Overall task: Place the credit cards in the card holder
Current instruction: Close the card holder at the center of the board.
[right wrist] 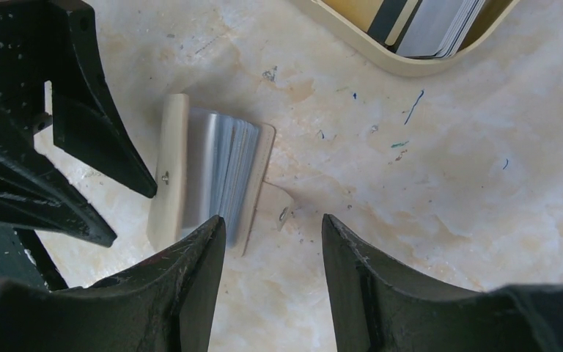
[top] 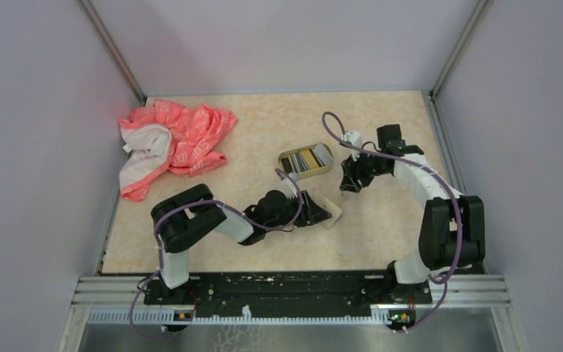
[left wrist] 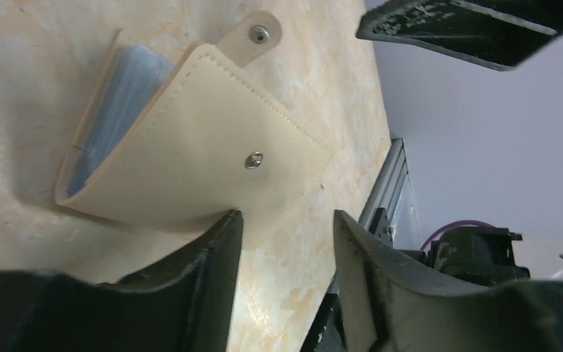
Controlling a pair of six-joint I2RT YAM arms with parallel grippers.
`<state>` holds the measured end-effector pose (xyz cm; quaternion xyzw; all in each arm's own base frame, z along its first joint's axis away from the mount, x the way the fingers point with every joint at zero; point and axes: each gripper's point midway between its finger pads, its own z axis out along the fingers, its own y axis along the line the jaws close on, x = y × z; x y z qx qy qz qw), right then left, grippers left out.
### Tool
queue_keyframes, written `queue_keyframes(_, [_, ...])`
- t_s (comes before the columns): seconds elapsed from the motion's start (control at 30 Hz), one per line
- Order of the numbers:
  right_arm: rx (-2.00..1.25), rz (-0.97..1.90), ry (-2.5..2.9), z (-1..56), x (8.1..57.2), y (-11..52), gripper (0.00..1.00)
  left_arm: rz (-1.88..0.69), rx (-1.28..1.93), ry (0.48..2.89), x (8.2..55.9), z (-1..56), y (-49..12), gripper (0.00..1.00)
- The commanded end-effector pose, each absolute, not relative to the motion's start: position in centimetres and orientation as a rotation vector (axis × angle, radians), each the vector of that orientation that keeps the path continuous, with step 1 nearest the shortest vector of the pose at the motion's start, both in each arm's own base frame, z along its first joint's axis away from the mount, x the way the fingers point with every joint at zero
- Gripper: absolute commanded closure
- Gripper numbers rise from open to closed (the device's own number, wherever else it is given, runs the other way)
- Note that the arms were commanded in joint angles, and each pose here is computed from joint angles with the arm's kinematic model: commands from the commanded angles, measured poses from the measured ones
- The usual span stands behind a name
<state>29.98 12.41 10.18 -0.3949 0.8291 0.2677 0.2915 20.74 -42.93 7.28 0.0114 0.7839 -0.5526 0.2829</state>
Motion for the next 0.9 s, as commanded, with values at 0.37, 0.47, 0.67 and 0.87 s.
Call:
queue_keyframes(0.37, [-1.027, 0.699, 2.295, 7.6, 31.2, 11.7, 0.6, -1.262, 0.041, 2.283, 22.5, 2.2, -41.7, 0.66])
queue_keyframes(0.47, [-1.028, 0.718, 2.317, 7.1, 31.1, 11.7, 0.65, -1.258, 0.033, 2.295, 22.5, 1.9, -41.8, 0.68])
queue_keyframes(0.67, [-1.028, 0.734, 2.339, 6.6, 31.0, 11.7, 0.73, -1.262, 0.036, 2.307, 22.4, 1.6, -42.0, 0.69])
queue_keyframes(0.87, [-1.018, 0.748, 2.339, 6.5, 31.0, 11.9, 0.77, -1.262, 0.042, 2.312, 22.3, 1.5, -42.0, 0.7])
